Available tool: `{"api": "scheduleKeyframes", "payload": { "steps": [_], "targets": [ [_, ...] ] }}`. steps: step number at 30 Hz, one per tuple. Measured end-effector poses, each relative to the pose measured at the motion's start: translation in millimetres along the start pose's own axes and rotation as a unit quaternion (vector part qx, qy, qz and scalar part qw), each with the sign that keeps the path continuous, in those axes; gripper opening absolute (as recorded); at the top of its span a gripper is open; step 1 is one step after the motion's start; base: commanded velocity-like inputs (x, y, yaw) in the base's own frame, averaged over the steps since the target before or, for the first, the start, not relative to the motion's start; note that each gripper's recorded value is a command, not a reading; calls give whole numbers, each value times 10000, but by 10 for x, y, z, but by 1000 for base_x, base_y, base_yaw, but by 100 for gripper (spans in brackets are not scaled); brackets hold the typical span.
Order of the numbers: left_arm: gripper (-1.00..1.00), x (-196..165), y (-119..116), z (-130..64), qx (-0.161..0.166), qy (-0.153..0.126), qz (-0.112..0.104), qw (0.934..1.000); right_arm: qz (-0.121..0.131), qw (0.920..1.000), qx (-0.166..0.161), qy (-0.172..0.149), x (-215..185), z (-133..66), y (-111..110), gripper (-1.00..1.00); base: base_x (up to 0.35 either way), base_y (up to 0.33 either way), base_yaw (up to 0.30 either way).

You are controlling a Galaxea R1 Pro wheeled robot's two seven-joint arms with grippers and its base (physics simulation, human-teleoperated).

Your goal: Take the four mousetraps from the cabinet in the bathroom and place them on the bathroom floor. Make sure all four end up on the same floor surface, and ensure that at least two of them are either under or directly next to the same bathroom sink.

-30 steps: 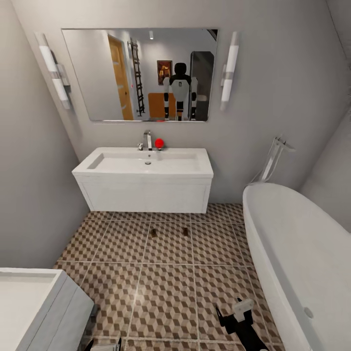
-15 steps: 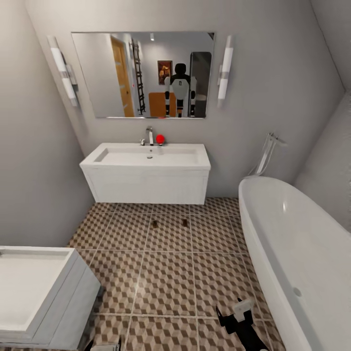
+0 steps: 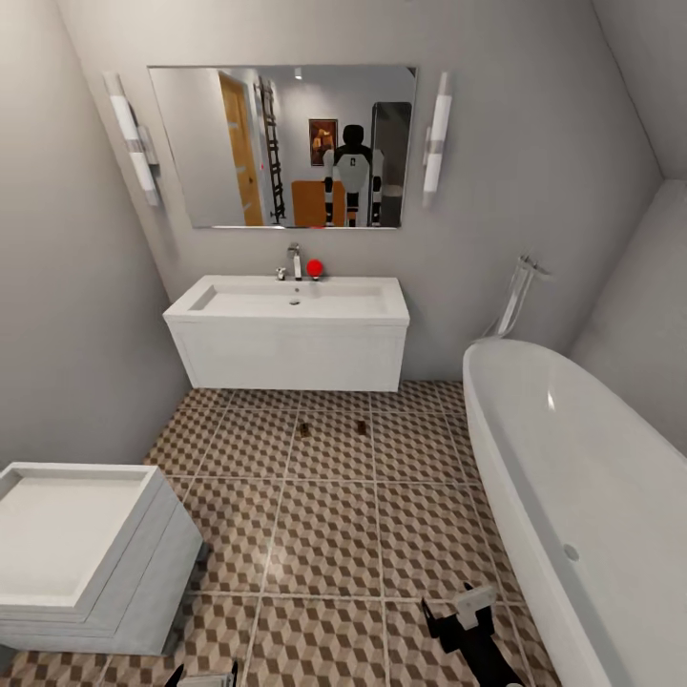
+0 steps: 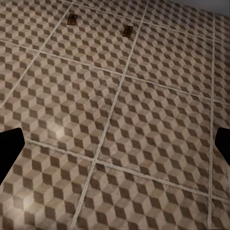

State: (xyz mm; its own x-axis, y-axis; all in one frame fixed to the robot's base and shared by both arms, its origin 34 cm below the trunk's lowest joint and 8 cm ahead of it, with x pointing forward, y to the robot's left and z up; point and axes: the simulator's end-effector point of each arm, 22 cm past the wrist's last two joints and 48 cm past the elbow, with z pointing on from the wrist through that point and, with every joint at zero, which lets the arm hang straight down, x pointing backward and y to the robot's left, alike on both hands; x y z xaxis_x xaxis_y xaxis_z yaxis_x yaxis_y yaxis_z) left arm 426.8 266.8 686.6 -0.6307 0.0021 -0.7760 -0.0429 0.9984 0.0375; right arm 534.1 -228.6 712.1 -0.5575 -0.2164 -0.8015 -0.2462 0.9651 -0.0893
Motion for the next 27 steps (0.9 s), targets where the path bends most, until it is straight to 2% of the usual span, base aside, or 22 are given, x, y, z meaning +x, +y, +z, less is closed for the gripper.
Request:
{"api": "scheduleKeyframes", "payload": {
  "steps": [3, 5, 7, 9, 13, 18, 27],
  "targets": [
    [100, 1, 1, 0, -10, 3, -2, 10000, 128, 9997, 230, -1, 1, -2, -105, 100, -5, 0, 0],
    [100, 0, 2, 1, -17, 3, -5, 10000, 319, 9980, 543, 7, 11, -13, -246, 100, -2, 0, 0],
    [100, 35, 5, 2, -30, 85, -5, 10000, 865, 9890, 1201, 50, 68, -64, -532, 100, 0, 0, 0],
    [100, 81, 6, 1, -35, 191, -3, 9998, 1072, 9844, 1394, 98, 109, -86, -602, 100, 0, 0, 0],
    [100, 112, 9, 0, -42, 261, -5, 9997, 1170, 9820, 1476, 130, 131, -96, -623, 100, 0, 0, 0],
    [100, 120, 11, 1, -46, 282, -6, 9996, 1252, 9813, 1458, 139, 123, -82, -535, 100, 0, 0, 0],
    [100, 122, 26, 2, -54, 288, 1, 9996, 1269, 9814, 1435, 145, 119, -75, -498, 100, 0, 0, 0]
  ]
}}
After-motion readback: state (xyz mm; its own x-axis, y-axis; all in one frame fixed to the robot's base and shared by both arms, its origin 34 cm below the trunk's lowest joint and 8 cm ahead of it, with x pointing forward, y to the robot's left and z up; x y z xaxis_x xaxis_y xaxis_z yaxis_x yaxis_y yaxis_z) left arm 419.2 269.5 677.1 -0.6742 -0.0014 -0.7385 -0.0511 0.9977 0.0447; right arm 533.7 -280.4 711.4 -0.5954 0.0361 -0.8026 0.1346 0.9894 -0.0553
